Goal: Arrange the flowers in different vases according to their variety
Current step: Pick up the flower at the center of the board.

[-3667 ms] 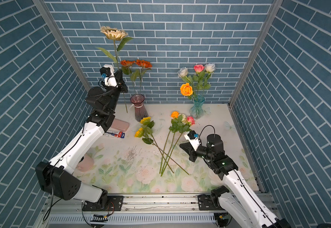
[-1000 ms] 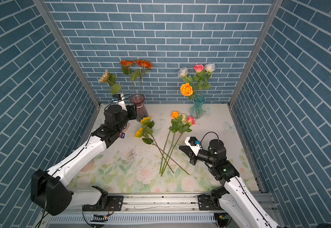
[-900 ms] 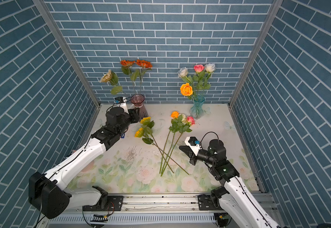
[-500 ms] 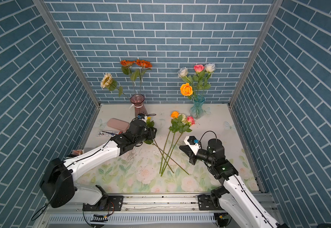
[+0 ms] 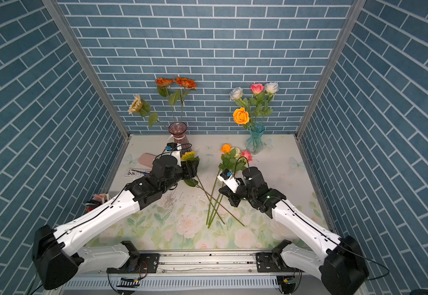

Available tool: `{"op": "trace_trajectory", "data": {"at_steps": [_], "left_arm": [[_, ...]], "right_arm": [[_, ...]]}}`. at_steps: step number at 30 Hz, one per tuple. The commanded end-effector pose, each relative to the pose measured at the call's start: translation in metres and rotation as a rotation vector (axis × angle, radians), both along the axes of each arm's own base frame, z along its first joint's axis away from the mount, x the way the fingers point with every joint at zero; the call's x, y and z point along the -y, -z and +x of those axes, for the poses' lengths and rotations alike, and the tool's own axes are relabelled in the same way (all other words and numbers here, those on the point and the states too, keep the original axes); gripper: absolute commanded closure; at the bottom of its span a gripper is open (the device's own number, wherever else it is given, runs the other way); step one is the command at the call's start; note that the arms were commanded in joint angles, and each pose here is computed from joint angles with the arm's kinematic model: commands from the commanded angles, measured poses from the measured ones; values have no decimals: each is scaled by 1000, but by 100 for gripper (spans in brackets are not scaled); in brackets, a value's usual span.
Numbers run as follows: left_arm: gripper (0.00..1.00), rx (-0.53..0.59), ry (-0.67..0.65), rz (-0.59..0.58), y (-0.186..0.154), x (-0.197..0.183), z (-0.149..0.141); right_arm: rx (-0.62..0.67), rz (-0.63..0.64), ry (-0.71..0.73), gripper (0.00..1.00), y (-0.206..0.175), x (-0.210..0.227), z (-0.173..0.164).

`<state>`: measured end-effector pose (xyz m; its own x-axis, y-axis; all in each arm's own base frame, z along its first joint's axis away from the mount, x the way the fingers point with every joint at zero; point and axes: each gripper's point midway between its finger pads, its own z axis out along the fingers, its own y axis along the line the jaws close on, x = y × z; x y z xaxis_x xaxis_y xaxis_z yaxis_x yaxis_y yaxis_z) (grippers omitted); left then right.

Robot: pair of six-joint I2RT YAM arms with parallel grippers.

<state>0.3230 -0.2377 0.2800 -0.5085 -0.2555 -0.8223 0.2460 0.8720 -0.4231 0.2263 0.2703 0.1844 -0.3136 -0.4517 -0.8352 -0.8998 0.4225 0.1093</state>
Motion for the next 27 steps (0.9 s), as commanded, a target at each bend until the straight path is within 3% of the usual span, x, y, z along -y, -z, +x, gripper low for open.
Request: {"op": "trace_trajectory", "data": {"at_steps": [1,6,11,19,27], "left_arm": [[32,-18,56,82,13,5,-2],[34,-174,171,175,72,35,3],[38,-291,229,250,132,71,22],[38,-387,263,376,190,97,46],[41,-440,241,476,232,94,52]], "right_arm": [[-60,-74,164,100,13,6,23],[-129,-94,425,100,24,27,47],[-187,-105,648,100,34,59,50],[-243,-47,795,88,39,92,43],[-253,42,845,89,33,120,42]]}}
